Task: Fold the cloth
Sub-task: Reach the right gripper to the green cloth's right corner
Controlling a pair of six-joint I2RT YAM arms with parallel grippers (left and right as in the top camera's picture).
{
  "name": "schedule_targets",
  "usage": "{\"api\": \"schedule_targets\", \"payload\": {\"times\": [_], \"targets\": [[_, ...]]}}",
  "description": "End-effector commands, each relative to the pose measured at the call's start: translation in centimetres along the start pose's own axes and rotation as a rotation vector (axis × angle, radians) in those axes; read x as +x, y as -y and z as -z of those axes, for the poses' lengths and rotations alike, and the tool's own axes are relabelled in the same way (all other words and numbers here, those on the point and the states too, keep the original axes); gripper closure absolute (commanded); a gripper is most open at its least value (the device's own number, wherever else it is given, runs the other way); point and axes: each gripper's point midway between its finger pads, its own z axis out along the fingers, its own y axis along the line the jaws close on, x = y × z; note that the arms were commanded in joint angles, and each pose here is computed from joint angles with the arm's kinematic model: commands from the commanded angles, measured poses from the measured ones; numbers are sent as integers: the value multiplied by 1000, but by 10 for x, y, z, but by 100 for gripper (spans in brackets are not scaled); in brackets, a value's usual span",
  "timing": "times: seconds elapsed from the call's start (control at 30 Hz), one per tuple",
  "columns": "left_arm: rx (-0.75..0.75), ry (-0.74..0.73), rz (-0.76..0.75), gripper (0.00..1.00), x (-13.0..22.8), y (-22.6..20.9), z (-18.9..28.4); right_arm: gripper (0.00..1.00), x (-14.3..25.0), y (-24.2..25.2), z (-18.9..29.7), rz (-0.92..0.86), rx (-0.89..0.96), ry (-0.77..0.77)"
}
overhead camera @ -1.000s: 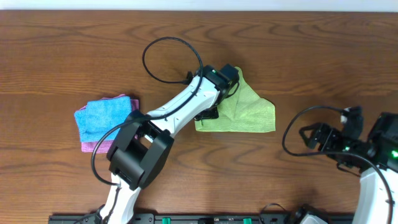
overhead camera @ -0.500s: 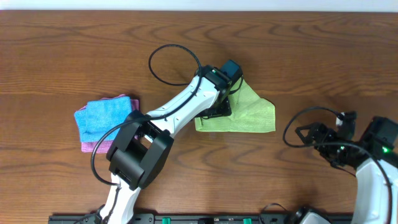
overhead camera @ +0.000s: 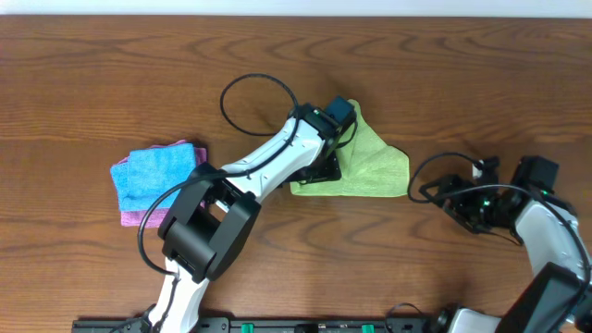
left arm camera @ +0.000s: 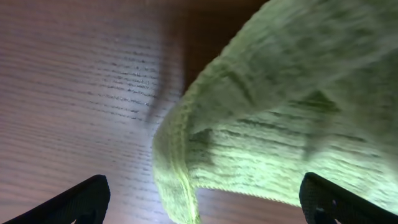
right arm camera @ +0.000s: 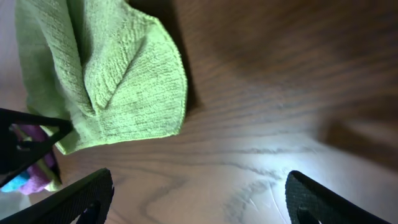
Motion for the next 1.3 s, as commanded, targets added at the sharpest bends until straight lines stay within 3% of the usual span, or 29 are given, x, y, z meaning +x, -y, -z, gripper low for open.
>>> {"api": "schedule_targets", "payload": {"times": [0.0,0.17,0.2,0.5,0.73,0.97,1.27], "targets": [[-13,-2,52,1,2,-8,-5,11,4,-5,-6,-6,0,-14],[3,1,89,0,2,-5,-8,11,5,-2,-13,-13,9,-15],[7,4,97,5,1,-4,-8,11,6,-1,-15,-21,7,-11],[52,33,154,11,-6,6,-10,11,25,5,-39,-87,-38,-6],[60,21,162,28,0,4,-25,11,28,1,-44,-87,-59,-1],[51,12,165,67,4,0,-31,11,17,-12,-58,-62,-86,25],[51,6,164,74,5,0,-31,18,37,-10,-101,-84,-55,-79]]}}
